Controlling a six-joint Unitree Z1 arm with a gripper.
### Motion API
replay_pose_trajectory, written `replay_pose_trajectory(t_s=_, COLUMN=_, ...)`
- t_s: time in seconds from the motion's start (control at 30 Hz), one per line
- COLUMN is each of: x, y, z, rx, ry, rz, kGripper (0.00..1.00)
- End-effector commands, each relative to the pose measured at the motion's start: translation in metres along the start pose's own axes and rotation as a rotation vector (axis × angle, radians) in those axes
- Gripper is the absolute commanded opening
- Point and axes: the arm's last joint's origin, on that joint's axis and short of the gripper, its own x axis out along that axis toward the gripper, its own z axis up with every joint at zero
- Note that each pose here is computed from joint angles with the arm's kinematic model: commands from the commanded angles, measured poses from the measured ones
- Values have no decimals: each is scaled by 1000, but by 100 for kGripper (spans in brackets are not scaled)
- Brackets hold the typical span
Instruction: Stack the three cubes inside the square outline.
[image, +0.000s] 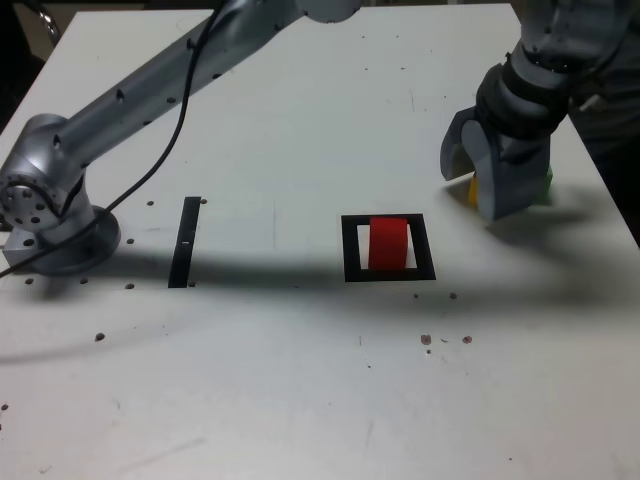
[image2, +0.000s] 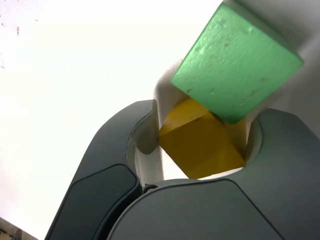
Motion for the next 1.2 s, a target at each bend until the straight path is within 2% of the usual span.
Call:
replay_pose_trajectory(t_s=0.0, x=1, y=-3, z=0, rx=4, ry=7, rz=-16, kGripper=30)
replay_pose_trajectory(t_s=0.2, x=-10, y=-11, z=-6, rx=-7, ry=8, rz=-15, kGripper=30)
replay_pose_trajectory(t_s=0.6, x=-45, y=-37, z=-17, rx=-30, ry=0, rz=16, kGripper=29)
replay_pose_trajectory(t_s=0.77, x=-60, y=-54, z=-27, rx=-73, ry=-1, rz=18, kGripper=29)
replay_pose_trajectory(t_s=0.9, x=-75, y=-75, z=-39, rx=-145, ry=-7, rz=9, kGripper=29)
replay_pose_trajectory(t_s=1.17, x=-95, y=-123, z=-51, rx=-292, ry=-37, rz=-38, kGripper=29)
